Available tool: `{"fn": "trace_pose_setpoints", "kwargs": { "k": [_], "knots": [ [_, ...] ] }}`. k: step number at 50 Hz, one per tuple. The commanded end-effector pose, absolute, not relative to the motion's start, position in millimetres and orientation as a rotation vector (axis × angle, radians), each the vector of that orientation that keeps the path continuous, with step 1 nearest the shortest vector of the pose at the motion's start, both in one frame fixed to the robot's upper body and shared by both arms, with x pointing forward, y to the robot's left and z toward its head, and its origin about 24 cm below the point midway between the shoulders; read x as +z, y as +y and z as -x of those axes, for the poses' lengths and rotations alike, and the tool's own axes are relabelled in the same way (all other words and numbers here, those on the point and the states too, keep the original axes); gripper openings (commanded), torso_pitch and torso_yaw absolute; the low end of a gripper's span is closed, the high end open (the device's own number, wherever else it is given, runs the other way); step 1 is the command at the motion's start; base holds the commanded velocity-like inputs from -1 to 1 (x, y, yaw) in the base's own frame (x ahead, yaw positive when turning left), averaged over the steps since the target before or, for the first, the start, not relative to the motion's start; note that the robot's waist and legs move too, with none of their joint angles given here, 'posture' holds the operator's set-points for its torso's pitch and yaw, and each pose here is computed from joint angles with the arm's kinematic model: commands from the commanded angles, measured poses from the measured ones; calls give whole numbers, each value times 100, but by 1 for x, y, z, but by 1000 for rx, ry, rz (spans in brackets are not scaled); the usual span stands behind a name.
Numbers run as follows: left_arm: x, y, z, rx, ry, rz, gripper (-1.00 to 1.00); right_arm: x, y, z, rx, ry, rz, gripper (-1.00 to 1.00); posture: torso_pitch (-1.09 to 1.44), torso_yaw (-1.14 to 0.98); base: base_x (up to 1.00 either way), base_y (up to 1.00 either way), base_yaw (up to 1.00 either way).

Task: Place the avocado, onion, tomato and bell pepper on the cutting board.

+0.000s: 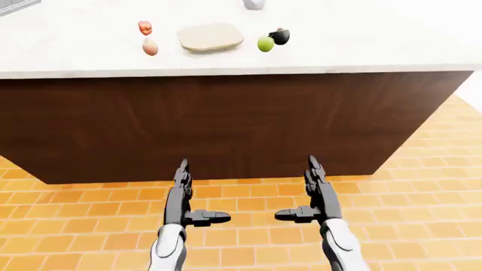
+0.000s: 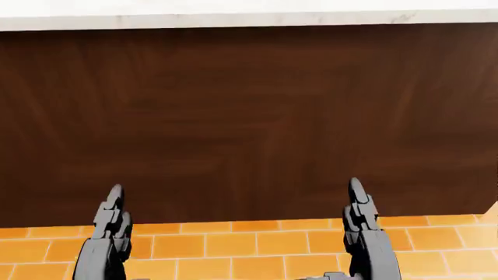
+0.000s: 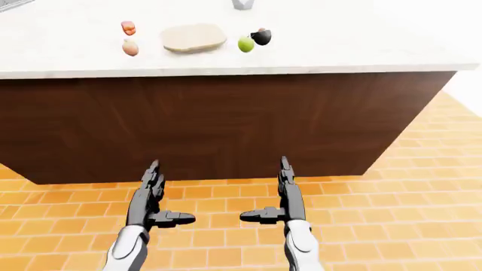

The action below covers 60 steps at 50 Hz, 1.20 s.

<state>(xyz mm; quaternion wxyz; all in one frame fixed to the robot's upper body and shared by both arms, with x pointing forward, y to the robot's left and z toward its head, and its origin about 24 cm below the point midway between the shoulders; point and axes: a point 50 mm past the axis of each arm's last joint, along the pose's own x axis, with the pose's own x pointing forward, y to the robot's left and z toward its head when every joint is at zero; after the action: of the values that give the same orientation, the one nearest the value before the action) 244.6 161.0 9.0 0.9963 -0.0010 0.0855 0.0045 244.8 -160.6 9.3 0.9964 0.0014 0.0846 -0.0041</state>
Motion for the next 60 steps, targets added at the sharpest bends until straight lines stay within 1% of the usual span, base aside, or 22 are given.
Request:
{"fn": "trace_pose_setpoints", "kwargs": {
  "k": [1, 2, 3, 6, 7, 10, 15, 21, 22, 23, 26, 27, 34, 43, 53, 54, 60],
  "knots": [
    [65, 165, -261, 24, -29, -47, 100, 66, -160, -269, -3, -11, 43, 100, 0, 0, 0, 0, 0],
    [72, 165, -262, 18, -37, -60, 100, 73, -158, -272, 10, -1, 43, 100, 0, 0, 0, 0, 0],
    [80, 164, -267, 27, -38, -53, 100, 82, -156, -277, 23, -31, 69, 100, 0, 0, 0, 0, 0],
    [107, 159, -276, 15, -73, -57, 100, 101, -158, -286, 16, -56, 70, 100, 0, 0, 0, 0, 0],
    [117, 157, -278, 2, -97, -83, 100, 111, -158, -289, 14, -79, 59, 100, 0, 0, 0, 0, 0],
    [148, 153, -284, -9, -132, -88, 100, 138, -162, -292, 15, -115, 107, 100, 0, 0, 0, 0, 0],
    [206, 143, -300, -44, -239, -85, 100, 186, -168, -293, 18, -179, 174, 100, 0, 0, 0, 0, 0],
    [246, 144, -311, -40, -306, -83, 100, 237, -174, -298, 21, -273, 227, 100, 0, 0, 2, 0, 0],
    [255, 148, -313, -16, -329, -83, 100, 243, -174, -299, 24, -280, 232, 100, 0, 0, 14, 0, 0],
    [260, 149, -313, -29, -329, -91, 100, 251, -174, -299, 25, -301, 236, 100, 0, 0, 19, 0, 0],
    [278, 154, -312, -13, -363, -96, 100, 261, -176, -299, 20, -322, 247, 100, 0, 0, 26, 0, 0],
    [281, 155, -313, -10, -367, -99, 100, 267, -178, -298, 8, -352, 239, 100, 0, 0, 34, 0, 0],
    [290, 166, -306, 25, -393, -117, 100, 277, -176, -293, 17, -379, 225, 100, 0, 0, 44, 0, 0],
    [288, 172, -303, 51, -393, -119, 100, 272, -174, -291, 22, -385, 223, 100, 0, 0, 46, 7, 0],
    [288, 179, -299, 68, -397, -135, 100, 280, -173, -288, 24, -400, 225, 100, 0, 0, 46, 35, 0],
    [289, 183, -299, 81, -400, -131, 100, 286, -171, -288, 33, -421, 212, 100, 0, 0, 46, 50, 0],
    [294, 185, -295, 89, -407, -143, 100, 283, -172, -286, 32, -424, 204, 100, 0, 0, 46, 50, 0]
  ]
}}
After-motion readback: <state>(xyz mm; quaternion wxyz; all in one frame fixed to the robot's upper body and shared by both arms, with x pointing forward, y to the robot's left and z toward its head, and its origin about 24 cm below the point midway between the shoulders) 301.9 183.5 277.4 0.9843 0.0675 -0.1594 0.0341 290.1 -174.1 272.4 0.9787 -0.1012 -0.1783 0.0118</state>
